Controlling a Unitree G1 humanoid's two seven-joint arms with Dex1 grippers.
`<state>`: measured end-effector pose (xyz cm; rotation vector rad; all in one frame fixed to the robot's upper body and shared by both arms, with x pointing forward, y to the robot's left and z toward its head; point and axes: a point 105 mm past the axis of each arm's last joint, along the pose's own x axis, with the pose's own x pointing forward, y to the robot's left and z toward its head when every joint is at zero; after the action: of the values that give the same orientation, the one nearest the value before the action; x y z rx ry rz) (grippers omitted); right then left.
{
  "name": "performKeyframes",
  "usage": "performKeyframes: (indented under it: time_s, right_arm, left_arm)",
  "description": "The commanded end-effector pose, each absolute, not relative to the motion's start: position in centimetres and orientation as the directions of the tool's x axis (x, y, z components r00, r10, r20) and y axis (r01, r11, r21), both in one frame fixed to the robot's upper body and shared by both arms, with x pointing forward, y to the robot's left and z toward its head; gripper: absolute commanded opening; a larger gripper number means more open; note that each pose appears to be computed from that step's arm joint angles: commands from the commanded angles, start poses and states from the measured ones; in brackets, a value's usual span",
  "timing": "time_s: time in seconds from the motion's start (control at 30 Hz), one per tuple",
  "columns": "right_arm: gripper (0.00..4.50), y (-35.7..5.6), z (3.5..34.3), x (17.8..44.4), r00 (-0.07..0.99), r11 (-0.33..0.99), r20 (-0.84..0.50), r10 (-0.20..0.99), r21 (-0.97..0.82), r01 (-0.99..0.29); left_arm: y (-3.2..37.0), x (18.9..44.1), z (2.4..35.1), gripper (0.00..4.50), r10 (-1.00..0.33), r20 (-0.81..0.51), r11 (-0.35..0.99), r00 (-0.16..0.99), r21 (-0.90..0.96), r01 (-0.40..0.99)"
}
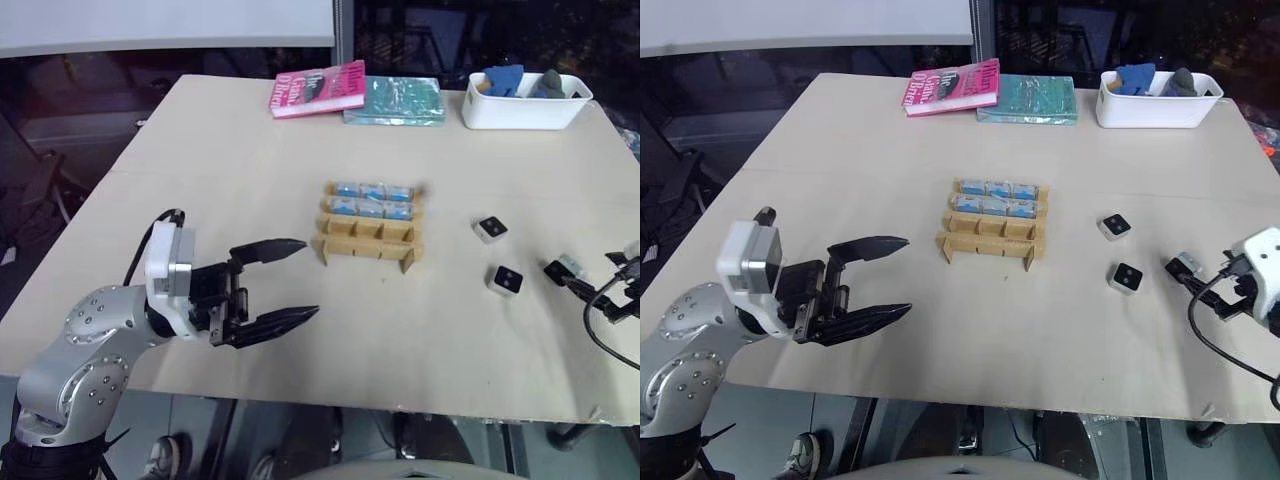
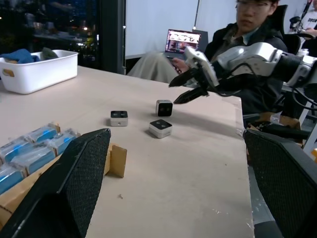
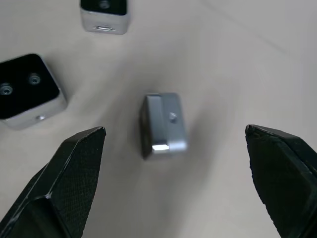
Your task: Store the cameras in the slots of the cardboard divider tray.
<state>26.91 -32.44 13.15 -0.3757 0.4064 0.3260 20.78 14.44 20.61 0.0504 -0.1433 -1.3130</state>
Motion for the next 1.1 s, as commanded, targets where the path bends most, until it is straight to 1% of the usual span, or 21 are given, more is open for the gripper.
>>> performKeyframes:
  time_s: [0.03,0.07,0.1,0.13,0.4,0.8,0.9,0.97,1.0,1.07,1.1]
  right_arm:
    - [4.50,-32.1,14.3,27.6,0.857,0.866,-0.450,0.250,-0.291,-0.406]
    - [4.50,-32.1,14.4,27.8,0.854,0.866,-0.457,0.249,-0.290,-0.408]
    - [3.99,-32.0,14.4,27.9,0.849,0.864,-0.465,0.249,-0.290,-0.412]
    - [3.77,-32.0,14.3,28.0,0.843,0.862,-0.476,0.250,-0.287,-0.417]
    - [3.77,-31.7,13.9,28.4,0.808,0.854,-0.530,0.257,-0.267,-0.447]
    - [3.77,-32.2,13.2,29.1,0.793,0.872,-0.567,0.222,-0.249,-0.422]
    - [3.08,-32.6,12.9,29.4,0.793,0.874,-0.572,0.208,-0.256,-0.413]
    - [2.30,-32.7,12.8,29.5,0.790,0.872,-0.578,0.206,-0.258,-0.416]
    - [1.75,-32.7,12.8,29.5,0.787,0.870,-0.581,0.205,-0.261,-0.419]
    - [0.84,-32.7,12.7,29.5,0.785,0.868,-0.583,0.207,-0.262,-0.423]
    - [0.70,-32.7,12.8,29.6,0.788,0.868,-0.580,0.207,-0.263,-0.422]
  left_arm:
    - [14.1,20.2,21.1,4.46,-0.969,0.089,0.244,0.232,0.150,0.958]
    - [14.1,20.1,21.1,4.46,-0.968,0.090,0.246,0.235,0.149,0.958]
    - [14.1,19.9,21.0,4.50,-0.967,0.090,0.248,0.237,0.149,0.957]
    - [14.0,19.8,21.0,4.50,-0.967,0.090,0.249,0.238,0.148,0.957]
    - [14.1,19.1,20.8,4.50,-0.968,0.080,0.249,0.239,0.146,0.958]
    - [14.3,18.7,20.5,4.50,-0.974,0.048,0.228,0.223,0.155,0.961]
    - [14.3,18.7,20.4,4.50,-0.974,0.044,0.228,0.224,0.157,0.961]
    - [14.3,18.7,20.3,4.50,-0.974,0.043,0.228,0.224,0.158,0.961]
    - [14.3,18.7,20.3,4.50,-0.973,0.043,0.230,0.226,0.158,0.960]
    - [14.2,18.8,20.2,4.50,-0.973,0.043,0.233,0.229,0.158,0.960]
    - [14.2,18.8,20.2,4.50,-0.972,0.044,0.234,0.230,0.158,0.959]
